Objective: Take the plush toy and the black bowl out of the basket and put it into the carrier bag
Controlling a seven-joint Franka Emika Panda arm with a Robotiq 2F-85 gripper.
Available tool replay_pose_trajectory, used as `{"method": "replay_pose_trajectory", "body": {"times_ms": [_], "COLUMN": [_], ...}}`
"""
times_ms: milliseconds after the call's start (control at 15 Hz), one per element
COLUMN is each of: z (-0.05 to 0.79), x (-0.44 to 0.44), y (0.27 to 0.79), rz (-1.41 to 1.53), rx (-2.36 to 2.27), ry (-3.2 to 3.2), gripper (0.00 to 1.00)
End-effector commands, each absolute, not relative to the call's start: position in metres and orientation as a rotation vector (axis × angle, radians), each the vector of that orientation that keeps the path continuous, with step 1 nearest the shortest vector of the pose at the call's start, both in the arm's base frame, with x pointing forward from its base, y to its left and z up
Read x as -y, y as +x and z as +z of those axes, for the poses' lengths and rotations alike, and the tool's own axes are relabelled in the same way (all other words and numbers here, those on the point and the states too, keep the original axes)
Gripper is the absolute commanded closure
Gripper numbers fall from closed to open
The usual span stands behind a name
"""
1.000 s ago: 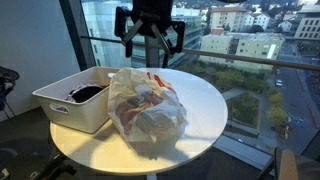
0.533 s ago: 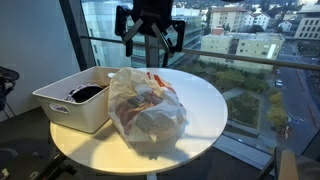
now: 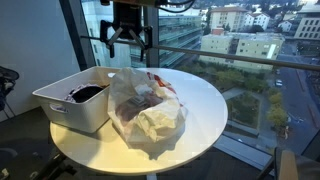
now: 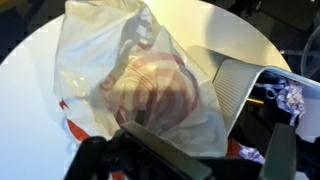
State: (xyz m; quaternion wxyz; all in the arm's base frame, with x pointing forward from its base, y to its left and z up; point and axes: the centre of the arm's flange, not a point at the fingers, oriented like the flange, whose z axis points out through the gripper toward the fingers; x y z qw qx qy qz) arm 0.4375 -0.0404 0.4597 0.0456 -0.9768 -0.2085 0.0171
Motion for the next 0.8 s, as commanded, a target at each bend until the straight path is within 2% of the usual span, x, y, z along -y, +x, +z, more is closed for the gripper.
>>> {"method": "replay_pose_trajectory", "body": {"times_ms": [0,467,733], "z": [0.485,0.473,0.47], "x": [-0.01,-0.114,-0.136], "y": [0.483,0.522,0.528], "rz": [0.074,0.065,0.1], "rx": [0.859,1.108,1.229], "ry": [-2.971,-2.988,-2.943], "gripper": [0.0,0.0,0.0]}}
